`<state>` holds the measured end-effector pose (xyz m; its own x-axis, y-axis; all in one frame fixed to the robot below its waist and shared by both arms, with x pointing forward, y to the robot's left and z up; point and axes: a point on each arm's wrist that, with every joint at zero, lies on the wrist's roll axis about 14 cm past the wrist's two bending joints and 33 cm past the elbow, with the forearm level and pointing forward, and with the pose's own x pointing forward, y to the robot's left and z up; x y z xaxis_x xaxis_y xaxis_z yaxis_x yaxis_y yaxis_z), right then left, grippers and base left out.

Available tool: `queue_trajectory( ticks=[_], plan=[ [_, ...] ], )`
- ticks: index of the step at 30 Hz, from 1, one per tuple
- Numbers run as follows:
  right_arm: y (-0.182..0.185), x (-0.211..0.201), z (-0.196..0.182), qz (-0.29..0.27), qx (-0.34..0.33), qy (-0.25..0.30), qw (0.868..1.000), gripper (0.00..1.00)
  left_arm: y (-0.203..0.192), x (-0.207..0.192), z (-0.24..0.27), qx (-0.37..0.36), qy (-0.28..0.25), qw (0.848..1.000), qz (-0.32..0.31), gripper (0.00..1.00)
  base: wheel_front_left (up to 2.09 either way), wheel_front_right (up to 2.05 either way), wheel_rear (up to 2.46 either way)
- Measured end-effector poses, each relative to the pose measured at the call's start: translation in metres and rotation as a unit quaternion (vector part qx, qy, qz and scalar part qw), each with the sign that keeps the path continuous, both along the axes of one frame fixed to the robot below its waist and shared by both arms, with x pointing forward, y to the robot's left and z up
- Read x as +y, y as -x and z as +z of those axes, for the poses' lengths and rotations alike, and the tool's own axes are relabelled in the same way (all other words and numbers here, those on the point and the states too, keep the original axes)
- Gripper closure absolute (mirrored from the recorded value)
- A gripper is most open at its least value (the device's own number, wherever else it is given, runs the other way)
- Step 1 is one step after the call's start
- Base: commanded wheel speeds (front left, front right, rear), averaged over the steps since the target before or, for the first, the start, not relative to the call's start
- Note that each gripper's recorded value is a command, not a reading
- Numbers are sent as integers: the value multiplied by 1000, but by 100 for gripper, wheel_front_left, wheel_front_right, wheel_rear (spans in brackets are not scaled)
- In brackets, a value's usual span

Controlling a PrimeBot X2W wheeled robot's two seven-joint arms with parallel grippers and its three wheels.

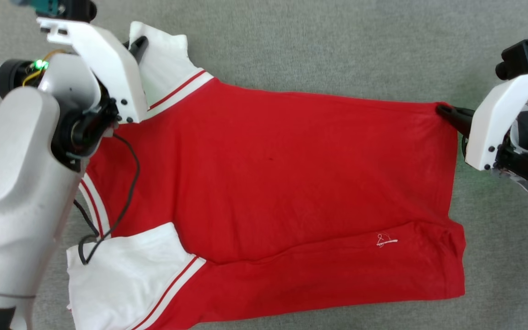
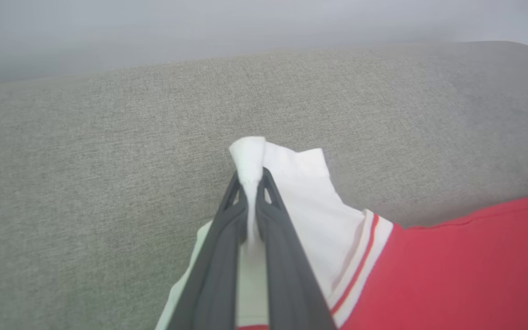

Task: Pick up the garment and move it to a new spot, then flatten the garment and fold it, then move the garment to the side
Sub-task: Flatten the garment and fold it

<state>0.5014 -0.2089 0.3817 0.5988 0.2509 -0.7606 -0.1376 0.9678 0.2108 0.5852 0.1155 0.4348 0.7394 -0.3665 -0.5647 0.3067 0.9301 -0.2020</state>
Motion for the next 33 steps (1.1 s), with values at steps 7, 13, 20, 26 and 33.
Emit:
queue_trajectory(
  ticks=[7,13,20,26,33],
  plan=[
    [11,-4,35,-1,-69,7,998,100,31,18,19,-48,52,996,60,100,0,0,0],
    [48,3,48,3,-94,-1,996,100,89,45,18,-60,75,988,123,100,0,0,0],
    [92,15,52,-13,-116,-37,992,100,169,60,0,-37,88,980,175,100,0,0,0],
    [125,3,39,-50,-106,-47,992,97,234,51,-30,28,116,972,202,100,0,0,0],
    [160,3,21,-82,-95,-65,990,0,257,35,-40,33,117,975,188,0,0,0,0]
  ],
)
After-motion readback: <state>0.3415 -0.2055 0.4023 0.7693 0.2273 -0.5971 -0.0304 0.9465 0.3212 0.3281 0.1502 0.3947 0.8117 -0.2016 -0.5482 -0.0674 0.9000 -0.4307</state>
